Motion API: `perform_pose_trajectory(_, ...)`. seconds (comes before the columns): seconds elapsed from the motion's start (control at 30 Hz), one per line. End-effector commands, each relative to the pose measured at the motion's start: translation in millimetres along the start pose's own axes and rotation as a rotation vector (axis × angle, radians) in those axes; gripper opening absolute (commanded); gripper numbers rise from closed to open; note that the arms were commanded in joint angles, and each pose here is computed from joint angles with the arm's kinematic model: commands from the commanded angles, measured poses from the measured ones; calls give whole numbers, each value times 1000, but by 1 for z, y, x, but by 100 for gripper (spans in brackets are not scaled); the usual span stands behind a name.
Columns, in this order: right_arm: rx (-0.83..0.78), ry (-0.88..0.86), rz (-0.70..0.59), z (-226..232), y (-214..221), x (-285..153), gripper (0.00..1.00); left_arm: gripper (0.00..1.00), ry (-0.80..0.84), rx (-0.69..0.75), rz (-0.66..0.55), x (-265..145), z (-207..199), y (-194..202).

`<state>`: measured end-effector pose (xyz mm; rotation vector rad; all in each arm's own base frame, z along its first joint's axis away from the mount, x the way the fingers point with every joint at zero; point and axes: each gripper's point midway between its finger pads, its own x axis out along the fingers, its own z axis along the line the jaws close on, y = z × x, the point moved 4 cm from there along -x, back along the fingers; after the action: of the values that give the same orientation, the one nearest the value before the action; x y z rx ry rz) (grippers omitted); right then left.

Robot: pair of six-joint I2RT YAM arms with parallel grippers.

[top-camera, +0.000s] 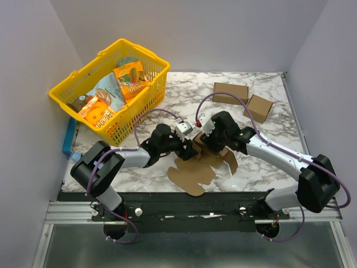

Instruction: Fold the paper box

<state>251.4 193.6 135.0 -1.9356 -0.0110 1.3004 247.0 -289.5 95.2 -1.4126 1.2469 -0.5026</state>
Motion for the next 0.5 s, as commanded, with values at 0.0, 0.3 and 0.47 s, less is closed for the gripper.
perform_pose_trajectory(0.0,5,10,-31,0,-7,-1,53,75,28,67,-47,6,-3,-18)
perform_pose_trajectory(0.3,8,-2,-35,1,-8,-1,54,72,-46,142,-22,15,4,-13)
perform_pose_trajectory(0.47,9,-5,-38,1,-9,-2,54,61,-101,175,-10,17,8,-8)
